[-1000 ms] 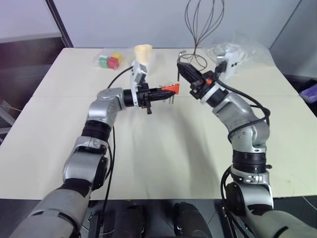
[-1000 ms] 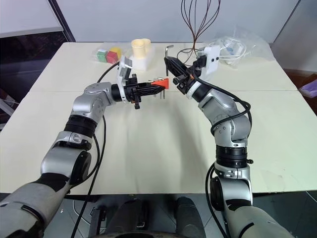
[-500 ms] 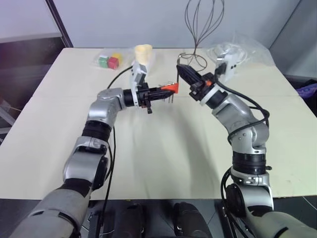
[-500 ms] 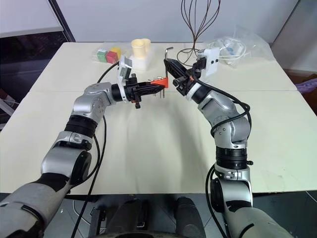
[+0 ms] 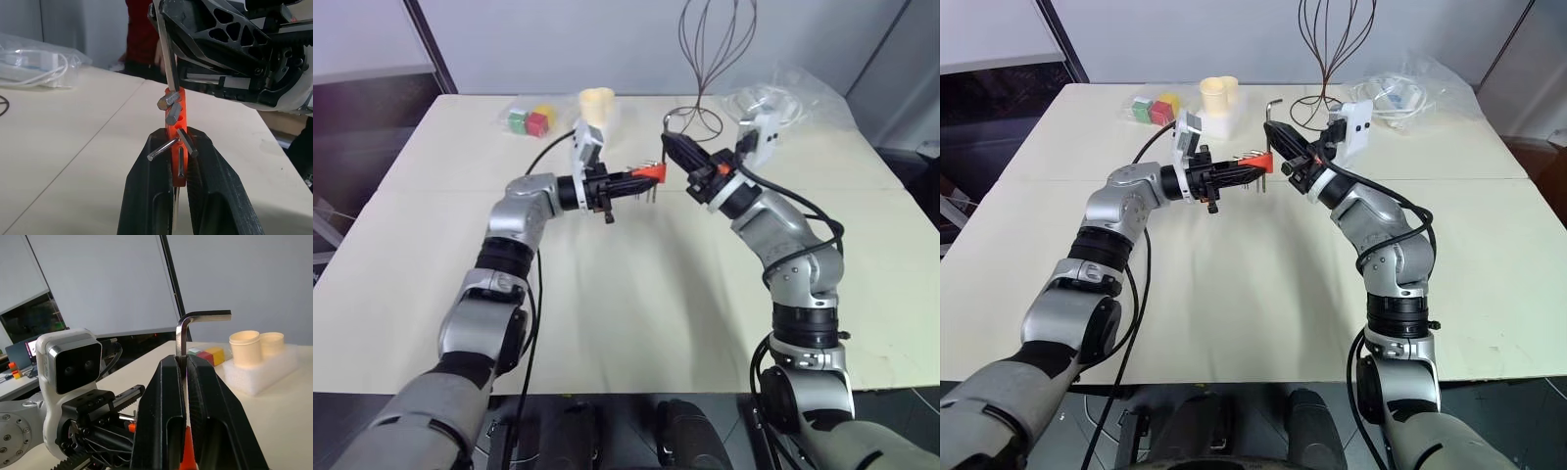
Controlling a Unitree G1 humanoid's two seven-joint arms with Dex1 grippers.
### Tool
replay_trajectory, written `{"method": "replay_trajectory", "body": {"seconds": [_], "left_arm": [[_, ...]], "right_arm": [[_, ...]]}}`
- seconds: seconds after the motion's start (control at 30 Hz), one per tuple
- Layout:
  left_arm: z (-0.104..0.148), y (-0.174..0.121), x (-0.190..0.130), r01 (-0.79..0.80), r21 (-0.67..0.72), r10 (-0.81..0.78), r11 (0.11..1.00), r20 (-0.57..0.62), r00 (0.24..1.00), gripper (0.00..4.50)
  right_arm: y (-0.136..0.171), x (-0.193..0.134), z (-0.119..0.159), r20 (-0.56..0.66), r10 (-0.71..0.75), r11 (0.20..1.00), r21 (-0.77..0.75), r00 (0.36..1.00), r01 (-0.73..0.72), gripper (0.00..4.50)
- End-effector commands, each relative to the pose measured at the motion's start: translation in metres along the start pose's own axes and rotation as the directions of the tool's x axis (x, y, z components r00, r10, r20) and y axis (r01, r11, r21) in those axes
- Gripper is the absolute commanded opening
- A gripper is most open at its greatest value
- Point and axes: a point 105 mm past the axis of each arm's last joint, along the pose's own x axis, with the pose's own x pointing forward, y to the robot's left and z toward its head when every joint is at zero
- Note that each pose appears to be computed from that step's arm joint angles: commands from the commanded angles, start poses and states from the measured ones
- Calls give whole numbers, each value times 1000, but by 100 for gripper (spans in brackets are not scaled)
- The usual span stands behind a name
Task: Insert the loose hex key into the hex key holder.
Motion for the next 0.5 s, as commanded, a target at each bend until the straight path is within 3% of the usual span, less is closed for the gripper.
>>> {"method": "replay_trajectory", "body": {"seconds": [0.03,0.5], "left_arm": [[26,-3,4,19,75,-23,997,52,998,0],[28,-1,2,2,78,-7,997,66,998,0]], "right_arm": [[8,1,10,32,32,999,-30,999,-31,1],[6,-1,14,40,31,998,-58,999,-29,1]]}}
